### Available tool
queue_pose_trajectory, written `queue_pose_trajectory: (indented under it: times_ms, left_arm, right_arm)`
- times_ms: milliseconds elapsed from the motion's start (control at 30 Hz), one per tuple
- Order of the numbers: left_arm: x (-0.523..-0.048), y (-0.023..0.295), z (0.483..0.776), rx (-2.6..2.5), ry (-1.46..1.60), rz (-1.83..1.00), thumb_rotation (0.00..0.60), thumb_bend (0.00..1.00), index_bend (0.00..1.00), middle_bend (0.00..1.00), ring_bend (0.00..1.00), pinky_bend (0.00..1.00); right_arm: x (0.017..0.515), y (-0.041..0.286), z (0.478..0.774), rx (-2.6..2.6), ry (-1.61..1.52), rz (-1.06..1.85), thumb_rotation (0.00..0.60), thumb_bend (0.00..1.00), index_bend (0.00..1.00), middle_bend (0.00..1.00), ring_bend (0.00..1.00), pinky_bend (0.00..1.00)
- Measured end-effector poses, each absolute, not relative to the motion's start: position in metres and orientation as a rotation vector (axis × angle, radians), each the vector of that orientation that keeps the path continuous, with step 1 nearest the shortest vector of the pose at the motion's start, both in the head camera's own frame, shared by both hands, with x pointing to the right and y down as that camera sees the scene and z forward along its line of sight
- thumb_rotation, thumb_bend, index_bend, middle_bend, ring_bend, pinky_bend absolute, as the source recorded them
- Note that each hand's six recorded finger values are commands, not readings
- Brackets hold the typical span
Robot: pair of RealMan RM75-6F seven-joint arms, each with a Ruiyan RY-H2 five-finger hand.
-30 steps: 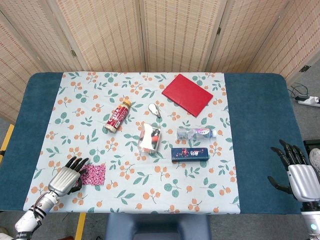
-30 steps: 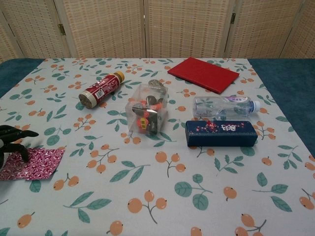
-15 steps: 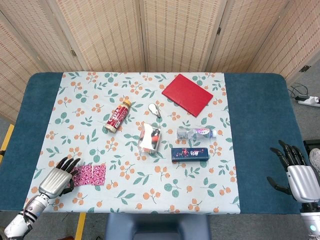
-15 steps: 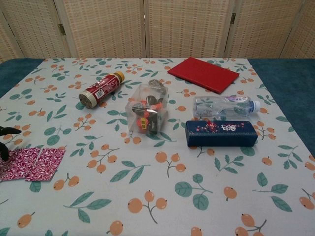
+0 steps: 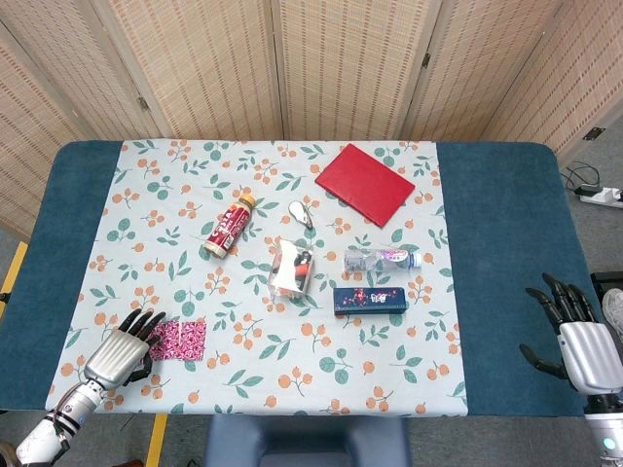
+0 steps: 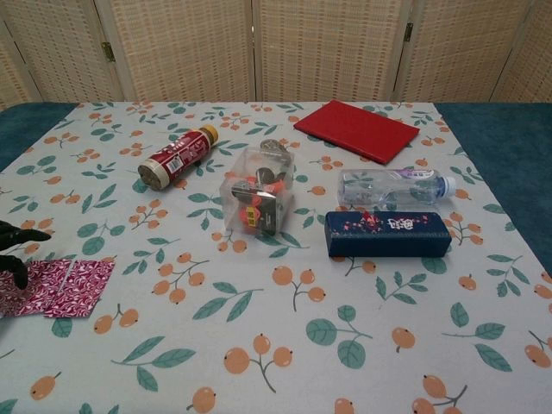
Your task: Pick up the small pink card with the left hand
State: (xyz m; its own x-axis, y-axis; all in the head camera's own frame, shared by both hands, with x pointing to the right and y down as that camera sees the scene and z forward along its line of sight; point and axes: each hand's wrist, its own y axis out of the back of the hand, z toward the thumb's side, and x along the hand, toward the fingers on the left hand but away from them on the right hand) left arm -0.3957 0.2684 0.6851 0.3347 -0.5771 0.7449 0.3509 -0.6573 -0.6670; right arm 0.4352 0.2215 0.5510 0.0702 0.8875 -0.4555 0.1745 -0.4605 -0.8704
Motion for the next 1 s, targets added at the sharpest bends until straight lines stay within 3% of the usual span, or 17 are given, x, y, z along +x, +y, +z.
queue_pose_trajectory:
  times_ms: [1000]
  left_arm:
    - [-0.415,0.275,0.678,-1.811,0.275,-1.484,0.090,0.92,0.31,0.00,0.00,0.00]
  right_arm:
    - [0.429,0.220,0.552,-1.724,-1.051,1.427,0.600,0.27,0.15,0.04,0.03,0.00]
